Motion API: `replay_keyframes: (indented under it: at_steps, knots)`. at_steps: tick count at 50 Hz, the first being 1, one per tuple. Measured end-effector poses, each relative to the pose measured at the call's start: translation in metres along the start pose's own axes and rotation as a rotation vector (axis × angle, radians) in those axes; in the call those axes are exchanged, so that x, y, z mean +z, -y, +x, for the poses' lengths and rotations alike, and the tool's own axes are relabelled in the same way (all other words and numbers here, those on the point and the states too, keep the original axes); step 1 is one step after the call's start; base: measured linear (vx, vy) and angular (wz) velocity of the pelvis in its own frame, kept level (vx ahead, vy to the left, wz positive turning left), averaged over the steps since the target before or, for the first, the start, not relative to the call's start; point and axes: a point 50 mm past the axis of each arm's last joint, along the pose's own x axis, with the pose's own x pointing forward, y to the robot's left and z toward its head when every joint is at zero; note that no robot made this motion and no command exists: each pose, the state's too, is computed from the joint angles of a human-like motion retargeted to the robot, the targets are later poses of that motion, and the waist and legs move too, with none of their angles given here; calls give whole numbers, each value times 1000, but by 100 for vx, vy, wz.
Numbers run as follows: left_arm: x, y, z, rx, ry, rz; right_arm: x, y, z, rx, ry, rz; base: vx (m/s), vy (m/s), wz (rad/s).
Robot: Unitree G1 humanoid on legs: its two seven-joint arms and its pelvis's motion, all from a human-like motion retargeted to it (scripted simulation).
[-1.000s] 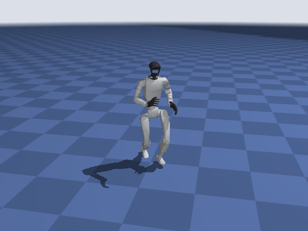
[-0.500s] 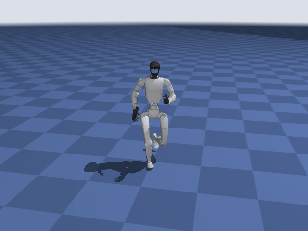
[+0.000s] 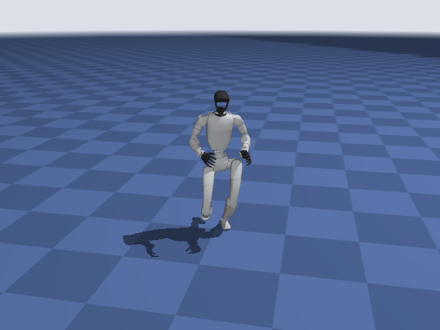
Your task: Run
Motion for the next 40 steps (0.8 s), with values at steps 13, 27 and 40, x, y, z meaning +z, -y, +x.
replay_keyframes:
  at_steps: [13,27,40]
  knots:
    - [80,30,19,-97,340,-269,-82,14,-120,43,-527,-20,0,-6,-15]
    - [-40,-20,-83,-151,-293,-32,64,42,56,-219,317,114,0,0,-6]
    - [25,4,27,38,143,-7,-32,2,-34,22,-155,-3,-1,4,-32]
